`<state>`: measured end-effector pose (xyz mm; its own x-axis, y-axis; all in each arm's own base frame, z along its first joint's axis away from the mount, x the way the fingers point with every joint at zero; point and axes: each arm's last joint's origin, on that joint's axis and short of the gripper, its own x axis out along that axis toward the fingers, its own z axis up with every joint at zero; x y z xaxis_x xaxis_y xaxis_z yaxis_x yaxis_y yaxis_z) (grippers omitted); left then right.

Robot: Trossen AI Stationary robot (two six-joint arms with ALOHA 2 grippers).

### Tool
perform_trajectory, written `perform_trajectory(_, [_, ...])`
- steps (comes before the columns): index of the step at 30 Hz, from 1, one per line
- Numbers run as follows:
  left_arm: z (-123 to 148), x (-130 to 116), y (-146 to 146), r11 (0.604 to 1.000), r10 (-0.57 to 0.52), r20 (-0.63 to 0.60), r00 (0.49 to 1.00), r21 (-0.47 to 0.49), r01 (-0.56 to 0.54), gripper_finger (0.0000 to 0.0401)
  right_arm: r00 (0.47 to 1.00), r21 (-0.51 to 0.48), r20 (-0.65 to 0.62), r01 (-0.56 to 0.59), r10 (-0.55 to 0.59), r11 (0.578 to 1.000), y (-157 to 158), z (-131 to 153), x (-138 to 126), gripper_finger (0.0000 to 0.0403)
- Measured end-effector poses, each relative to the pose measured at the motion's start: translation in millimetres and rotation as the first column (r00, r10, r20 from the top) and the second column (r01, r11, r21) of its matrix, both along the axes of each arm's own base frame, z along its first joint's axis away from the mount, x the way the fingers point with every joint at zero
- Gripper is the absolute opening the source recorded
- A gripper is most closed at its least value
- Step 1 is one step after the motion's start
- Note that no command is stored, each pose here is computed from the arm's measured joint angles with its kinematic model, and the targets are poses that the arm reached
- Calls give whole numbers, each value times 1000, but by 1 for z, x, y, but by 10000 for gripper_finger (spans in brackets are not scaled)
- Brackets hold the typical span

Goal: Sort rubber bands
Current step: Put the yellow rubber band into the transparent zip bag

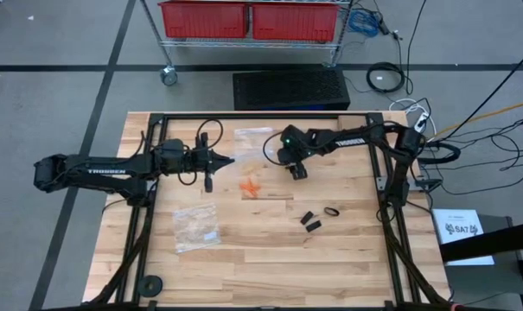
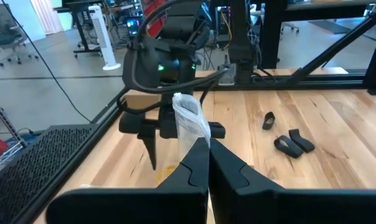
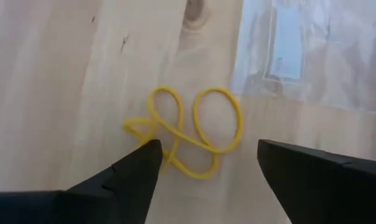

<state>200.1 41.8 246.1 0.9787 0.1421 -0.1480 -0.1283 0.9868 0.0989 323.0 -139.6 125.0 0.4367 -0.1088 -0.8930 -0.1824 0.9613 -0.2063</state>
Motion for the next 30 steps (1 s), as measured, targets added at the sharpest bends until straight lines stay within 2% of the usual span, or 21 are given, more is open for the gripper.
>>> perform_trajectory(3, [-1, 0, 0, 1000, 0, -6, 1000, -2, 0, 0, 1000, 52, -11, 20, -20, 998, 2, -7, 0, 232])
perform_trajectory(5, [-1, 0, 0, 1000, 0, -11, 1000, -3, 0, 0, 1000, 65, -15, 24, -23, 998, 4, -8, 1, 198])
perform_trajectory(12, [-1, 0, 0, 1000, 0, -15, 1000, -4, 0, 0, 1000, 81, 0, -1, 1, 997, 11, -10, 5, 21])
perform_trajectory(17, [-2, 0, 0, 1000, 0, -18, 1000, -5, 0, 0, 1000, 78, 11, 11, -12, 997, 18, -2, 6, 7])
perform_trajectory(21, [-2, 0, 0, 1000, 0, -18, 1000, -4, 0, 0, 999, 140, -27, 40, -37, 989, 28, 13, -3, 3])
perform_trajectory(27, [-2, 0, 0, 1000, 0, -16, 1000, -4, 0, 0, 999, 164, -15, 45, -43, 985, 52, 48, -13, 1])
perform_trajectory(30, [-2, 0, 0, 1000, 0, -15, 1000, -4, 0, 0, 999, 170, 36, 25, -31, 985, 69, 65, -14, 1])
